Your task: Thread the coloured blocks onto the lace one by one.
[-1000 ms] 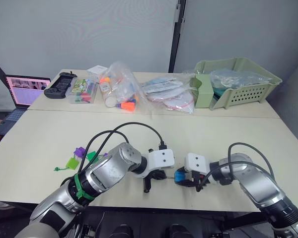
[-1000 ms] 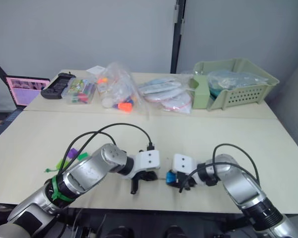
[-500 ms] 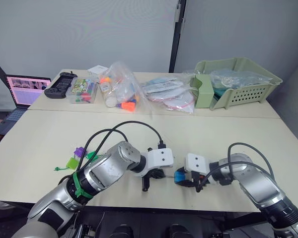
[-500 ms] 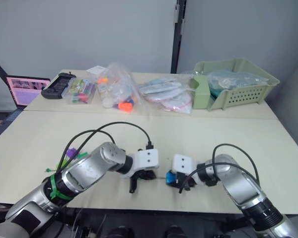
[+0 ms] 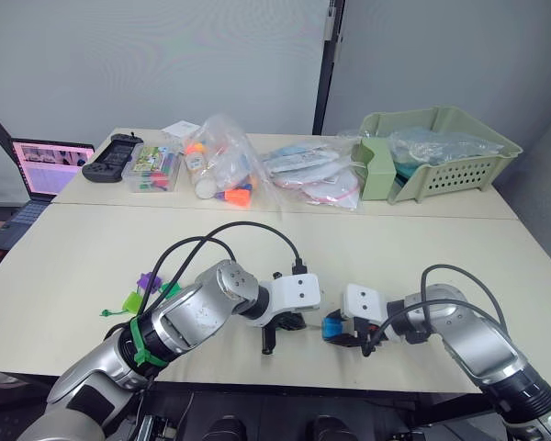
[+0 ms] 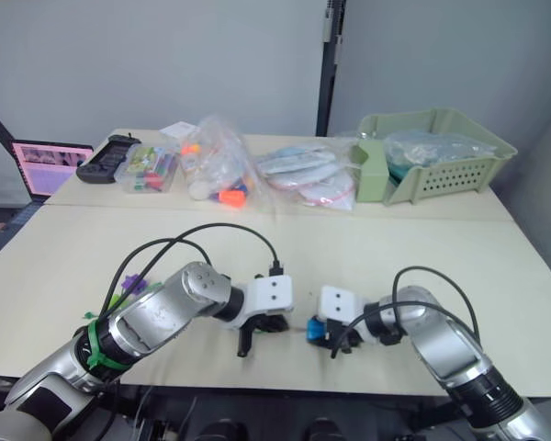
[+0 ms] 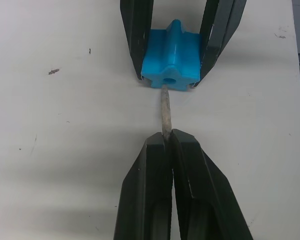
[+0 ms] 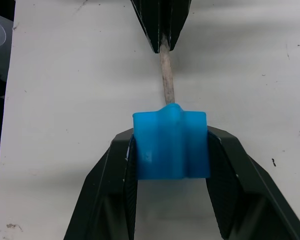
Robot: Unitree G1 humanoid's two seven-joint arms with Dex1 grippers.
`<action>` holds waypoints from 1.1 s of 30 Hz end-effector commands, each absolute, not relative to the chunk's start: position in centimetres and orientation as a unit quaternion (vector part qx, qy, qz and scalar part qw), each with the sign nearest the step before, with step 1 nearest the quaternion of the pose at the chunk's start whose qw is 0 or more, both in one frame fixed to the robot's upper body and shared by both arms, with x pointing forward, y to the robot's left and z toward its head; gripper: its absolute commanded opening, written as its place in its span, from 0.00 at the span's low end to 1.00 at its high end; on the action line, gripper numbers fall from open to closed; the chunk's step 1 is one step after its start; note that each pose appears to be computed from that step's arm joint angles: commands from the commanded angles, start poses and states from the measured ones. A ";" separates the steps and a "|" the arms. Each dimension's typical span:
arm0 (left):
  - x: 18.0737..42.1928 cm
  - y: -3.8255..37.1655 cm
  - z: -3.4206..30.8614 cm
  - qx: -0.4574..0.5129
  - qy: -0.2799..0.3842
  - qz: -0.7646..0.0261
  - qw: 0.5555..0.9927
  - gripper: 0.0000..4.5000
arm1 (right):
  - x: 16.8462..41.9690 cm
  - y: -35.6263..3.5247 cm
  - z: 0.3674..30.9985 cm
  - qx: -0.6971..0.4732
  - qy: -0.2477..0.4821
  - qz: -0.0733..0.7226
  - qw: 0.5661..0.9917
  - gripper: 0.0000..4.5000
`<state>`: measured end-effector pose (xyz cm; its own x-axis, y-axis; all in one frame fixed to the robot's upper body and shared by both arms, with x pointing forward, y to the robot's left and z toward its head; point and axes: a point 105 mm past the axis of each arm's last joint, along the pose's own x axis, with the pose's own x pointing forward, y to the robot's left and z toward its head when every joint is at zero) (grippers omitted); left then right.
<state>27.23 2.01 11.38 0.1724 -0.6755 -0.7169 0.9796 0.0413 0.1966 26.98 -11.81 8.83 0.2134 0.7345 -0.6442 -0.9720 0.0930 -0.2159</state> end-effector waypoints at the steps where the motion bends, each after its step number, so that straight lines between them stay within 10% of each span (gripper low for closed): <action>1: 27.3 1.2 13.0 0.345 0.189 -0.607 0.690 0.00 | 26.0 -11.4 7.9 -0.307 0.206 0.614 0.698 0.30; 33: 26.8 1.4 12.9 0.323 0.207 -0.609 0.695 0.00 | 26.2 -11.8 7.5 -0.305 0.220 0.605 0.702 0.30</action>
